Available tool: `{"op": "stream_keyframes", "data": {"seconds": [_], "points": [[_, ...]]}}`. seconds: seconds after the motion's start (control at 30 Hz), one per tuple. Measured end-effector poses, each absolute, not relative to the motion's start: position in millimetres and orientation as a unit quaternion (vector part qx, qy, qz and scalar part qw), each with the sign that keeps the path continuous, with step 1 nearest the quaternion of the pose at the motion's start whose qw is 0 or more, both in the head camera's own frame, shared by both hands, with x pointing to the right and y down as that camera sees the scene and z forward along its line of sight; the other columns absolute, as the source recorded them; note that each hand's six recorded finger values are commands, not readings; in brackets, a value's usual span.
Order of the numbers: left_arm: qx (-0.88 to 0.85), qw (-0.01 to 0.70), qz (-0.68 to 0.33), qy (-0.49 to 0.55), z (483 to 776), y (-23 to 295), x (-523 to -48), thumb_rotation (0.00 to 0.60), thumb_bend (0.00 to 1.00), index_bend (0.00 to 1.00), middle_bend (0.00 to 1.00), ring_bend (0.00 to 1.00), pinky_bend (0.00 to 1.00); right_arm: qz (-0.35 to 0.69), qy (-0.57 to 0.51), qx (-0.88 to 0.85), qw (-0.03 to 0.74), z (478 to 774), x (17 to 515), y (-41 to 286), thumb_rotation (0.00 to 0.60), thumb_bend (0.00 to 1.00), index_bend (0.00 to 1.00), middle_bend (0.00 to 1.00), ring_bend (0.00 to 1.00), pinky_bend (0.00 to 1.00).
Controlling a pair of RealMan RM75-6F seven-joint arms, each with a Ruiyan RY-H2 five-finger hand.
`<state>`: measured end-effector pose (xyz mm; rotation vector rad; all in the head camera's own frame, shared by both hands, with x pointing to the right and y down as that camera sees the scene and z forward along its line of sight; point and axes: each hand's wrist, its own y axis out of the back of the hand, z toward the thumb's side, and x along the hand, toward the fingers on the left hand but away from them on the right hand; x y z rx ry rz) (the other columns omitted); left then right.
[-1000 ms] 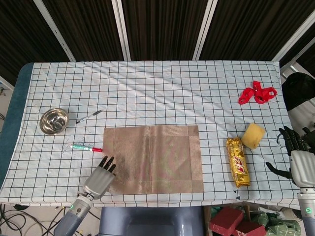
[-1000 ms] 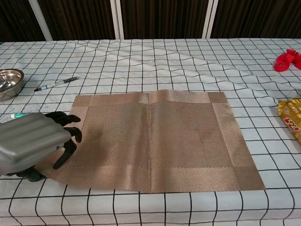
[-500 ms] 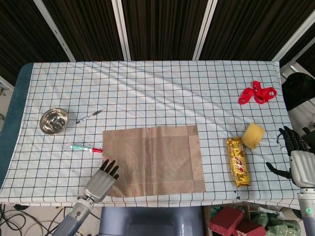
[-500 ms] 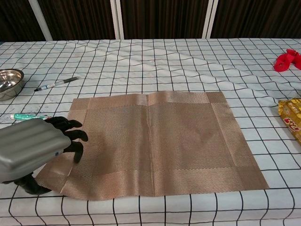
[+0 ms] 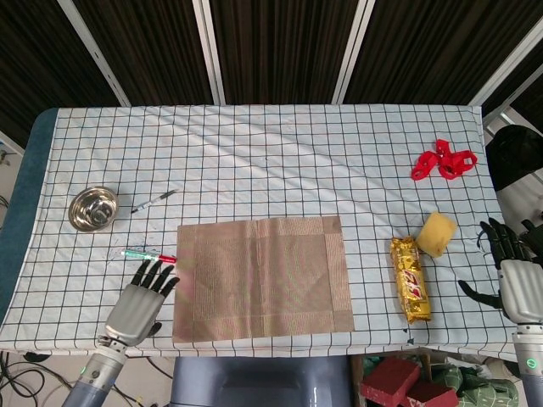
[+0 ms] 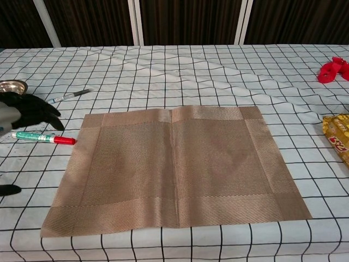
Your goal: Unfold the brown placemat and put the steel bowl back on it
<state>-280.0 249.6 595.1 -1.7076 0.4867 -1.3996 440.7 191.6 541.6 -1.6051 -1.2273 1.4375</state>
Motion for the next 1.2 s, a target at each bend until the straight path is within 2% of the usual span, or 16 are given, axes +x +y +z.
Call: {"op": "stream_keyframes", "data": {"seconds": [0.23, 0.4, 0.8, 1.03, 1.2], "points": [[-0.642, 0.431, -0.577, 0.263, 577, 215, -314, 0.600, 0.10, 0.23, 0.11, 0.02, 0.06, 0.549, -0.468, -0.611, 0.327, 542, 441, 192, 0.600, 0.13, 0.00, 0.00, 0.00, 0.17], [-0.606, 0.430, -0.602, 0.292, 579, 192, -342, 0.600, 0.10, 0.27, 0.12, 0.02, 0.06, 0.549, -0.468, -0.611, 0.327, 542, 441, 192, 0.600, 0.13, 0.00, 0.00, 0.00, 0.17], [-0.520, 0.420, -0.666, 0.332, 608, 139, -413, 0.600, 0.12, 0.34, 0.17, 0.03, 0.09, 0.552, -0.466, -0.610, 0.325, 542, 441, 192, 0.600, 0.13, 0.00, 0.00, 0.00, 0.17], [-0.508, 0.413, -0.678, 0.333, 627, 119, -423, 0.600, 0.13, 0.38, 0.18, 0.03, 0.09, 0.554, -0.464, -0.609, 0.326, 543, 441, 193, 0.600, 0.13, 0.00, 0.00, 0.00, 0.17], [-0.502, 0.409, -0.690, 0.323, 647, 108, -425, 0.600, 0.17, 0.39, 0.19, 0.03, 0.09, 0.555, -0.466, -0.607, 0.326, 542, 442, 192, 0.600, 0.13, 0.00, 0.00, 0.00, 0.17]]}}
